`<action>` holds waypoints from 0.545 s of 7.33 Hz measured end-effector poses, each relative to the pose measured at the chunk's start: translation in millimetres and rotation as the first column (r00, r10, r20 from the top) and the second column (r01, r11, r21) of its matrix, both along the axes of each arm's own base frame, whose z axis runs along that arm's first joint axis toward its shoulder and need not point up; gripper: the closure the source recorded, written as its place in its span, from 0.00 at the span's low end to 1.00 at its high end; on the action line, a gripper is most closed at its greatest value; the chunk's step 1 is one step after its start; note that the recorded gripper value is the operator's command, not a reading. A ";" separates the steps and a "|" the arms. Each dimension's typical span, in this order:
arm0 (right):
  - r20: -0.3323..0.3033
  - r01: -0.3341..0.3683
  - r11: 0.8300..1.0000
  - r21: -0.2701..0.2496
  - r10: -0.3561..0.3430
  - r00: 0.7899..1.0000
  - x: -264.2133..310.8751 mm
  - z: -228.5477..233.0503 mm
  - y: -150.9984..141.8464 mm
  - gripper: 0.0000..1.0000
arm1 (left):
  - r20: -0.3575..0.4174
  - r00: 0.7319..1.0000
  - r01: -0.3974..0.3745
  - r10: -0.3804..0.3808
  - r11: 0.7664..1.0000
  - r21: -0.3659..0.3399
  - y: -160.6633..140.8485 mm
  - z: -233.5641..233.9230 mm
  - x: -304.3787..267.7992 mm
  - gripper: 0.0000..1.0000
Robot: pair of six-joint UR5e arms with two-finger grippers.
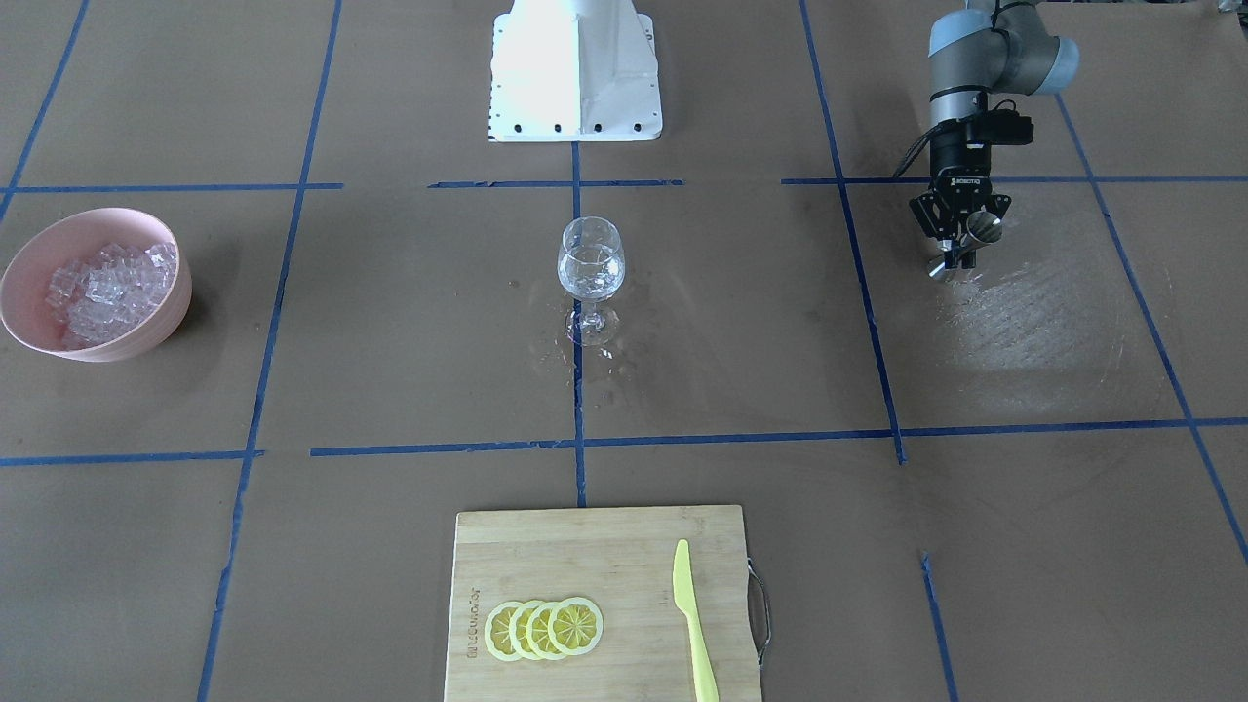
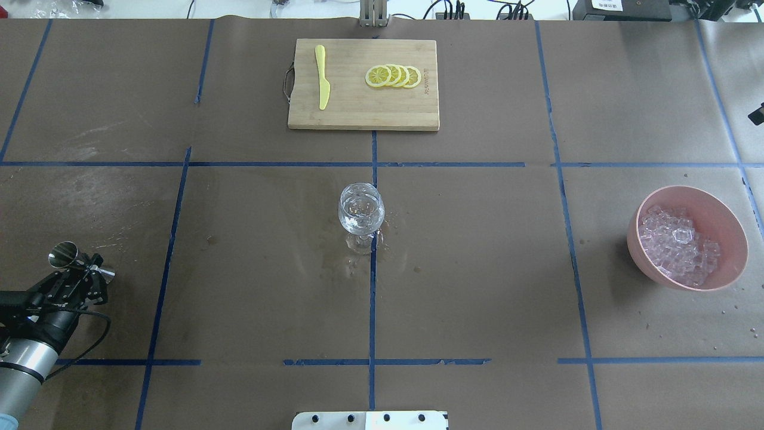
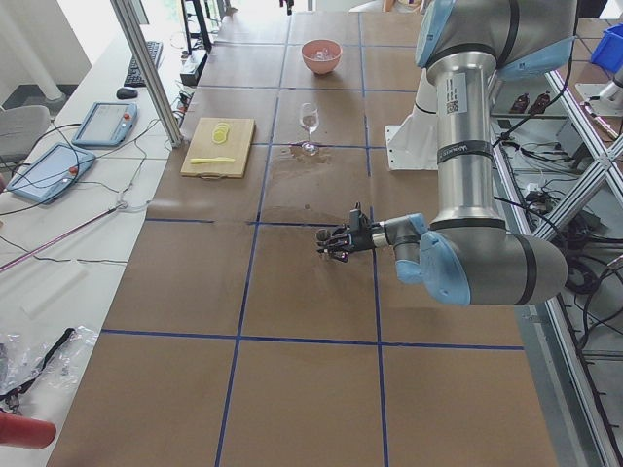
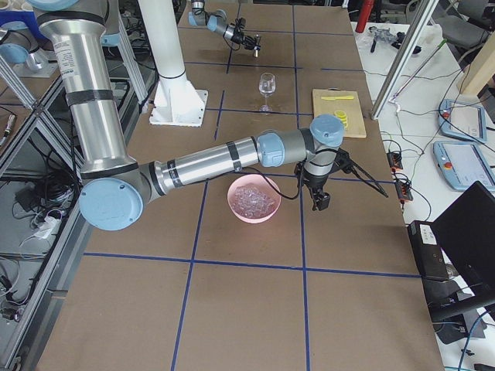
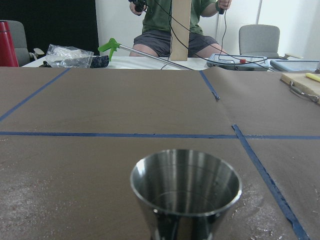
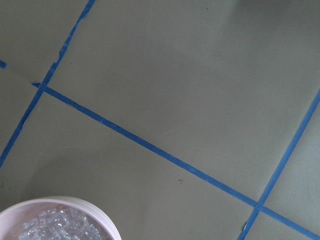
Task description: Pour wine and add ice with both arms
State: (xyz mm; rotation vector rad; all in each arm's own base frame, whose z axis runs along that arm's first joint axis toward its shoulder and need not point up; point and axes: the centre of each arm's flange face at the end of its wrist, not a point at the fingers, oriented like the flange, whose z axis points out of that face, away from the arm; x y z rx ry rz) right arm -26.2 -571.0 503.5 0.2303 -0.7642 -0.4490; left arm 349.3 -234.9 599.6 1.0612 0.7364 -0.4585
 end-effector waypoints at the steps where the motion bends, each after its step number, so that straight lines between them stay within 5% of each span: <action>1: 0.000 0.000 1.000 0.000 0.000 1.000 0.0 -0.1 0.0 0.00 | -0.002 1.000 -0.001 0.001 1.000 0.000 0.2 -0.2 -0.1 0.03; 4: 0.001 0.000 1.000 -0.001 0.000 1.000 0.1 0.5 0.6 0.00 | 0.009 1.000 -0.007 0.007 1.000 0.004 0.8 -0.1 -0.1 0.01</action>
